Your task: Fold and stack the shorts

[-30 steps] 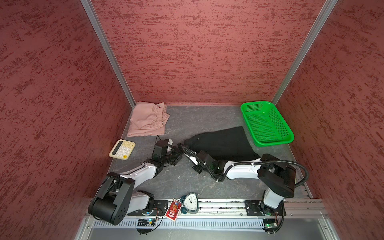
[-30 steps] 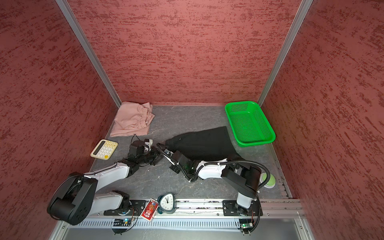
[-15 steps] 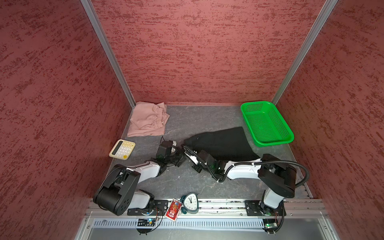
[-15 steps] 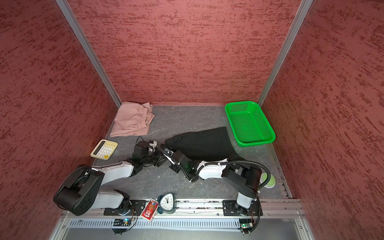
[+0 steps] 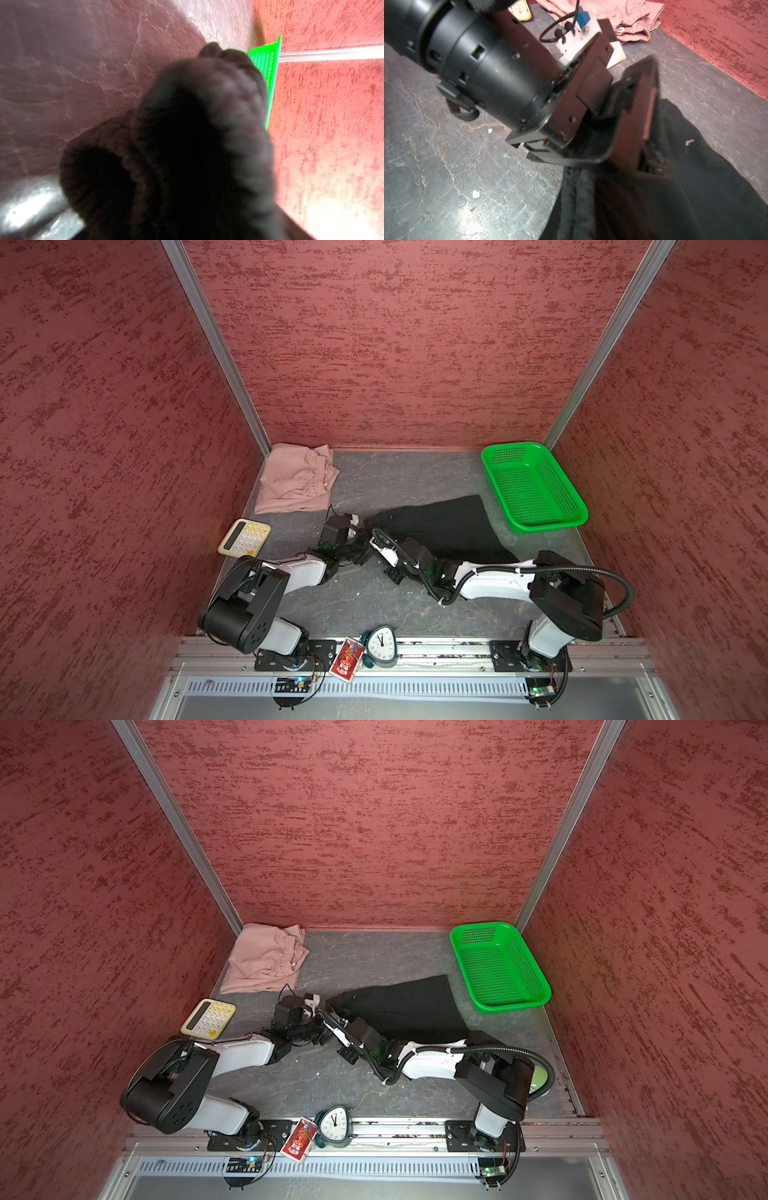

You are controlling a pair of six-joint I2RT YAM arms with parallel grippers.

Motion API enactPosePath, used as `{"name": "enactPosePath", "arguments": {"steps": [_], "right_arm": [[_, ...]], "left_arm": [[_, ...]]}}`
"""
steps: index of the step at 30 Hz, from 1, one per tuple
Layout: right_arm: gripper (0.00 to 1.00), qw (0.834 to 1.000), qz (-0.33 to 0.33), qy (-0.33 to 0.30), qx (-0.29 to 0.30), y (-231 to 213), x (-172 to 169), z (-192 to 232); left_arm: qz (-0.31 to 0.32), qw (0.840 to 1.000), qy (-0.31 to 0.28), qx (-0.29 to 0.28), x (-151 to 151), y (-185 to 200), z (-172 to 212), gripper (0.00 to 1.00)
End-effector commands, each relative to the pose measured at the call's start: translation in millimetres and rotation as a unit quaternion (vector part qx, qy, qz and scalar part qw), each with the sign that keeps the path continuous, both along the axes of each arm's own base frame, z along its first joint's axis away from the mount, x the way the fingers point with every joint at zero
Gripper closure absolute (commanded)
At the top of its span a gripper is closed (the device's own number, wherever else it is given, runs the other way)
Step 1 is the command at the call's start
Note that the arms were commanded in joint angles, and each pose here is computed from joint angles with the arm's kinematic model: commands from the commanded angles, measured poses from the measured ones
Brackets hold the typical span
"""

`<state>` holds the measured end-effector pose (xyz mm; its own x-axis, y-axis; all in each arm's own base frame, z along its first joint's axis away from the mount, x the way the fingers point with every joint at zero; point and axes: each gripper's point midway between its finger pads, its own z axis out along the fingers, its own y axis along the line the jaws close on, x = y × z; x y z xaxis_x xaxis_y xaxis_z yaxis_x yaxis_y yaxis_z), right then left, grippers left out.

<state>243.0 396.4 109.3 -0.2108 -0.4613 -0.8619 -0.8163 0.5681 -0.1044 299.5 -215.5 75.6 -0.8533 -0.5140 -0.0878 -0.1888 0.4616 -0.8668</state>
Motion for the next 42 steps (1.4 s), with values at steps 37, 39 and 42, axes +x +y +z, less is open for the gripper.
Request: {"name": "enactPosePath", "arguments": {"steps": [37, 39, 42], "right_arm": [[0.91, 0.915, 0.094, 0.369, 0.132, 48.0, 31.3, -54.8], [0.88, 0.923, 0.085, 0.351, 0.137, 50.2, 39.9, -45.3], [0.83, 0.94, 0.051, 0.296, 0.16, 38.8, 62.9, -13.7]], "left_arm": [[-0.123, 0.943, 0.009, 0.311, 45.6, 112.9, 105.3, 0.95], [-0.124, 0.94, 0.016, 0.318, 45.9, 116.8, 101.5, 0.95], [-0.13, 0.937, 0.024, 0.323, 47.0, 119.1, 98.1, 0.95]]}}
